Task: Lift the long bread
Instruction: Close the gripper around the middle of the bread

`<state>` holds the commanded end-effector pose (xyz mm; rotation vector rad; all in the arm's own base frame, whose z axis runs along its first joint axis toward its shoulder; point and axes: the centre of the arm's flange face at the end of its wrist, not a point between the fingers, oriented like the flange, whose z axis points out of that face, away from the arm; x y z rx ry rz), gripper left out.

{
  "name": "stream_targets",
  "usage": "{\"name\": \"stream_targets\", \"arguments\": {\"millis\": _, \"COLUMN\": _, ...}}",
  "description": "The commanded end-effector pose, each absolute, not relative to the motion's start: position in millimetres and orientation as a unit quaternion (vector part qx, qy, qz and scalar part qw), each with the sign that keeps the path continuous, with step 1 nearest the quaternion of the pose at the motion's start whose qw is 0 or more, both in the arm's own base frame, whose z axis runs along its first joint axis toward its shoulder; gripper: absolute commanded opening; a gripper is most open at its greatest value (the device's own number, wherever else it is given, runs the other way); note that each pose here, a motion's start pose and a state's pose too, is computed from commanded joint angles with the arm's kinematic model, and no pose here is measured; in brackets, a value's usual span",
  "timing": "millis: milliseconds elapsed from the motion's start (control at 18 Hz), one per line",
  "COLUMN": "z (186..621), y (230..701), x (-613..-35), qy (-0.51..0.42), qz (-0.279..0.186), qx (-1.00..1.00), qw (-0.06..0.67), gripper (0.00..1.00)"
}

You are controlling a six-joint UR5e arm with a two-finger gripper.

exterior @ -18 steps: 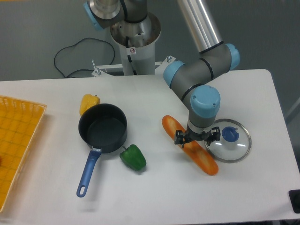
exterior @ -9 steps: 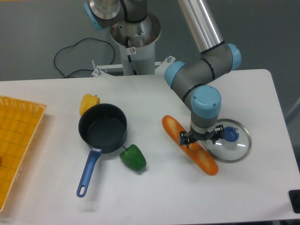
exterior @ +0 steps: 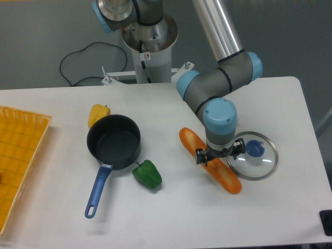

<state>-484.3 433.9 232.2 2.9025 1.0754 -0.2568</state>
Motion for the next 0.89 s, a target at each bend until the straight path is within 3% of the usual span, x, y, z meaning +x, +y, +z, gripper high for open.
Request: {"name": "stream_targets", "arguments": {"millis": 889, "z": 198, "y": 451, "x": -465, "qy": 0.387, "qz": -0.060, "qx": 0.920, "qw": 0.031, "gripper": 1.00}}
